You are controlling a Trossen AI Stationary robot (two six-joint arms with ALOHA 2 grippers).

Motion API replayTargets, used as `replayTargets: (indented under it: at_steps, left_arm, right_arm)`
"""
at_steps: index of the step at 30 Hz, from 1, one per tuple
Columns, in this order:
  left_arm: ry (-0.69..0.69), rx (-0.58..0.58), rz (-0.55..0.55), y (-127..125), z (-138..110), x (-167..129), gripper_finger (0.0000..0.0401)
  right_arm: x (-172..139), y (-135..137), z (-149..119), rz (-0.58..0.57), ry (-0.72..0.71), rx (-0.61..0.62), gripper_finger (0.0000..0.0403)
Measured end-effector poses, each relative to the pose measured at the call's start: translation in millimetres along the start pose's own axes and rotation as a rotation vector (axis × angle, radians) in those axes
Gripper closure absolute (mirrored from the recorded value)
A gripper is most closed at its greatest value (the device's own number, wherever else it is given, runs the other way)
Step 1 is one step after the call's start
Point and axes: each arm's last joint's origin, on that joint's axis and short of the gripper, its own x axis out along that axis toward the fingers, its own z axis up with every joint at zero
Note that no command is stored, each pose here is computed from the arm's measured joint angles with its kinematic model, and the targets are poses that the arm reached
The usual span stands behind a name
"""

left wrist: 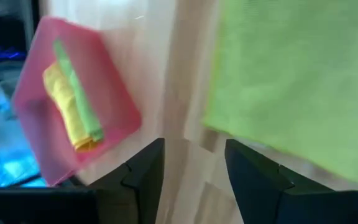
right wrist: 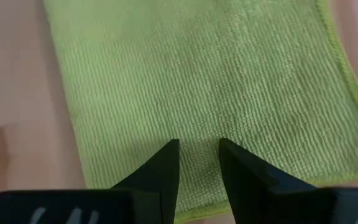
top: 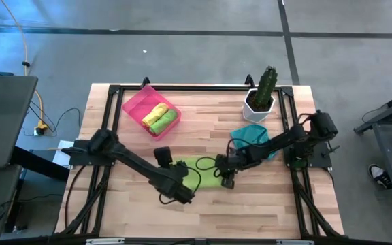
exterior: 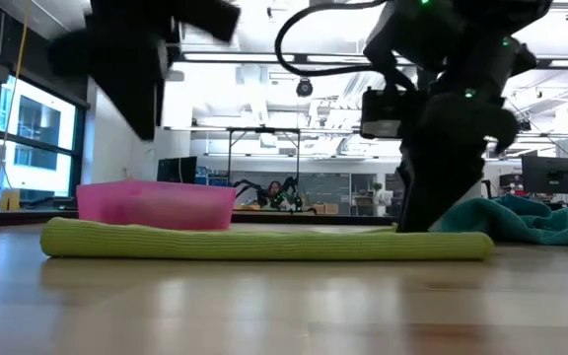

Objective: Roll microfiber towels into tight, uniform cylinder then place into a basket
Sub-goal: Roll the light green microfiber cloth

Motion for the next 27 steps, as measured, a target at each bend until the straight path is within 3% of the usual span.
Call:
replayTargets:
  at_steps: [4, 13, 18, 21, 25, 27]
  left_arm:
    - [-0.039, 0.058, -0.147, 7.2, -8.4, -32.9, 0.0249]
    - [-0.290, -0.014, -0.522, -5.1, -26.5, -97.8, 0.0251]
    - [-0.468, -0.029, -0.598, -23.2, -27.0, -115.4, 0.0251]
    - [-0.488, -0.057, -0.591, -27.6, -27.7, -116.1, 0.0252]
    - [-0.474, -0.106, -0.597, -25.5, -28.0, -116.5, 0.0252]
    - [-0.470, -0.099, -0.615, -24.3, -28.4, -117.9, 0.0252]
  right_arm:
    - [-0.4, 6.5, -5.8, -0.059, -0.005, -0.045, 0.0298]
    - [-2.9, -15.2, 1.8, -0.453, -0.077, -0.352, 0.0298]
    - [-7.5, -37.9, 25.1, -0.606, -0.143, -0.422, 0.0298]
    - [-22.7, -40.0, 41.7, -0.551, -0.174, -0.255, 0.0298]
    - [-36.3, -28.1, 50.4, -0.254, -0.162, 0.126, 0.0298]
    - [-35.2, -17.4, 49.5, -0.146, -0.161, 0.238, 0.0298]
